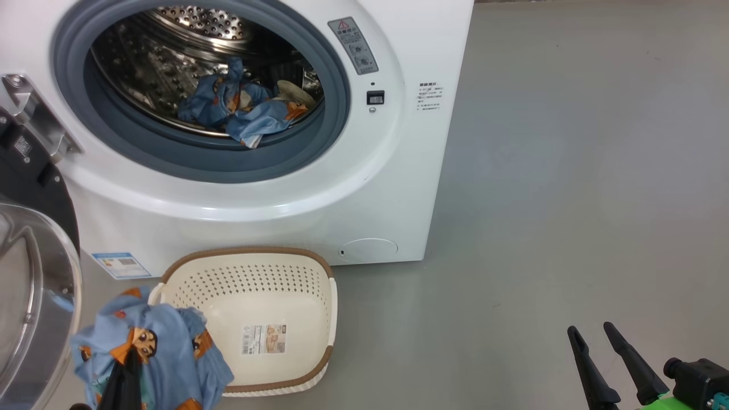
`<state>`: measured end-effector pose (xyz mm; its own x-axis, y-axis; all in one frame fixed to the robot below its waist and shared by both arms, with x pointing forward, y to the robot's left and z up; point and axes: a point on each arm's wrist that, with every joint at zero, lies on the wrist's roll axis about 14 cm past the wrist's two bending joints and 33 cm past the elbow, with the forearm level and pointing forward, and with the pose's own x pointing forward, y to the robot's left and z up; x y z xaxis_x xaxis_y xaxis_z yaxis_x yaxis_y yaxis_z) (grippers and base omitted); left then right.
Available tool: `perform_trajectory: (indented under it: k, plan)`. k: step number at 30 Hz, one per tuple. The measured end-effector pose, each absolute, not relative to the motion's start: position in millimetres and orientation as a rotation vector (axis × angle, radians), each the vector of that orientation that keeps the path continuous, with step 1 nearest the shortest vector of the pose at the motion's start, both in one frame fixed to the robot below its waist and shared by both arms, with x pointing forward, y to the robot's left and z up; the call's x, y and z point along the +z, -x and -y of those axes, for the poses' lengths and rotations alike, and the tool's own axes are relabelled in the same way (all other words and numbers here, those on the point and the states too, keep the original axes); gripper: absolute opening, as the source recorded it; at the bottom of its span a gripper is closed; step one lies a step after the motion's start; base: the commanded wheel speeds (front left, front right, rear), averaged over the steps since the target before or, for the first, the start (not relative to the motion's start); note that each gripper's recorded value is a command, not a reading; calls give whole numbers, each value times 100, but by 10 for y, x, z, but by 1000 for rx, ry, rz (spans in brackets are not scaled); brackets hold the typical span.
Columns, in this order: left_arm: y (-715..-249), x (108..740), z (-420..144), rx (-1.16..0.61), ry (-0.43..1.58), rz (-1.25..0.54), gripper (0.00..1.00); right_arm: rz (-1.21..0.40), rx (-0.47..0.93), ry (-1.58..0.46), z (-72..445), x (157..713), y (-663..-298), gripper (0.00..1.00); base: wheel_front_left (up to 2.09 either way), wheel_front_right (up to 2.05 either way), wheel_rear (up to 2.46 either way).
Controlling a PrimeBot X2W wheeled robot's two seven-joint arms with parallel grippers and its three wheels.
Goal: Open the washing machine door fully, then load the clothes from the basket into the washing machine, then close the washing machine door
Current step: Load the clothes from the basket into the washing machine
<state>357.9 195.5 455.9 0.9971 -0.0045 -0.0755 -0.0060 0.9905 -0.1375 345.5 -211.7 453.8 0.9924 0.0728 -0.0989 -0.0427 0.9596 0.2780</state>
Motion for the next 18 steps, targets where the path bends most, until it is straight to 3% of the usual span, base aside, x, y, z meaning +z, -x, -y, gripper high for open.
perform_trajectory:
  k: [9,18]
  plan:
    - [-3720,4601,-1835,-27,166,-58,0,-125,50,-286,2119,4480,-3470,100,0,0,0]
    - [-4492,5022,-1561,-108,204,83,0,-138,34,-303,2111,4409,-3636,100,0,0,0]
